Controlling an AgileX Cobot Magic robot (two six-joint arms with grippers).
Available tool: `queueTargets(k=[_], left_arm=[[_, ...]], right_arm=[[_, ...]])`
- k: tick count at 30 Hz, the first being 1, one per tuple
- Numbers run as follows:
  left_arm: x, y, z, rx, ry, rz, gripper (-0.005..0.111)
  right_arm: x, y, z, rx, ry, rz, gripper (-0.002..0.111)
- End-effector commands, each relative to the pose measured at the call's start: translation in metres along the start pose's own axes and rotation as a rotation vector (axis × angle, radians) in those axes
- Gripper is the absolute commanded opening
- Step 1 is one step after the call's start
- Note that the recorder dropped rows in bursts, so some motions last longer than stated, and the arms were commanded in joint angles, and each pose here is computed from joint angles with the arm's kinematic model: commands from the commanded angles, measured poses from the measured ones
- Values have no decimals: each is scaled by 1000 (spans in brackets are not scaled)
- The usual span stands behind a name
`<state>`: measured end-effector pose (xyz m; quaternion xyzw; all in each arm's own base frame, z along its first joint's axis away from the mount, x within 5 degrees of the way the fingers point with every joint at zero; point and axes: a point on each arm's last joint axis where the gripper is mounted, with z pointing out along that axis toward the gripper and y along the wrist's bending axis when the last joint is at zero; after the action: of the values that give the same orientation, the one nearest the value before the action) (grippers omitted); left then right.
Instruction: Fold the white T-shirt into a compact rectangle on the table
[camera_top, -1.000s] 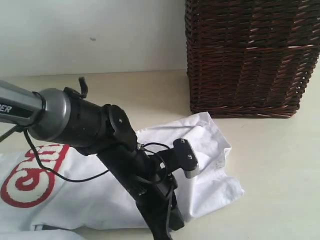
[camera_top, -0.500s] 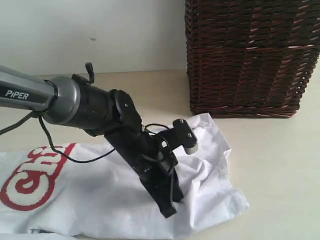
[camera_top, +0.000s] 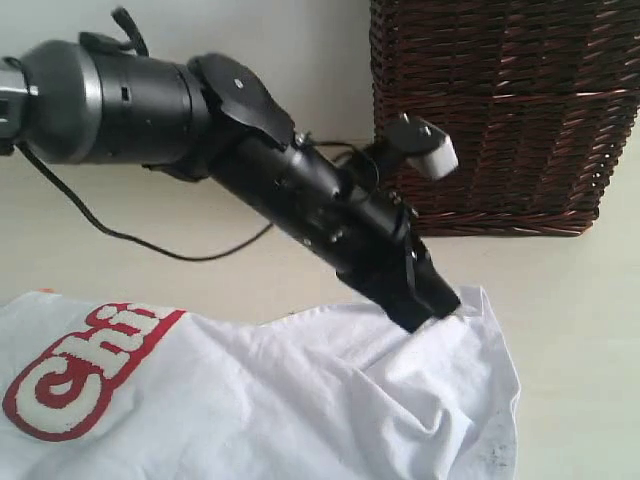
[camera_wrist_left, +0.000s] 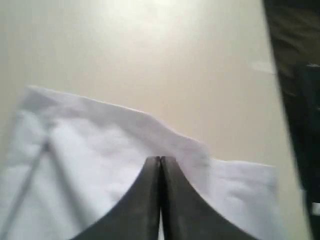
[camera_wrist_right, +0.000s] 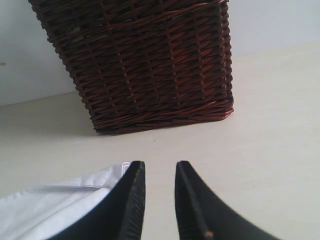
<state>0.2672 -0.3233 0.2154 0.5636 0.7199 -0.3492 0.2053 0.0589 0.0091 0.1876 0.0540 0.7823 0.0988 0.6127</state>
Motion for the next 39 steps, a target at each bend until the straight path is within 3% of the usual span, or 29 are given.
queueTargets(k=[1, 5, 13, 23, 27, 31, 35, 39], left_arm=[[23, 35, 24, -166, 79, 61, 0], [43, 54, 48, -220, 114, 56, 0], [58, 64, 75, -178, 175, 155, 0], [54, 47, 112, -38, 209, 222, 0], [50, 42, 126, -27, 207, 250, 0], [25, 38, 141, -70, 140, 299, 0], [-3, 36, 127, -92, 80, 216, 0], [-21, 30, 71, 55, 105, 105, 0]], right_arm=[[1, 0, 1, 1, 4, 2, 23], [1, 0, 1, 1, 4, 2, 23], [1, 0, 1, 1, 4, 2, 23], [1, 0, 1, 1, 4, 2, 23], [1, 0, 1, 1, 4, 2, 23], [1, 0, 1, 1, 4, 2, 23], [1, 0, 1, 1, 4, 2, 23], [1, 0, 1, 1, 4, 2, 23]])
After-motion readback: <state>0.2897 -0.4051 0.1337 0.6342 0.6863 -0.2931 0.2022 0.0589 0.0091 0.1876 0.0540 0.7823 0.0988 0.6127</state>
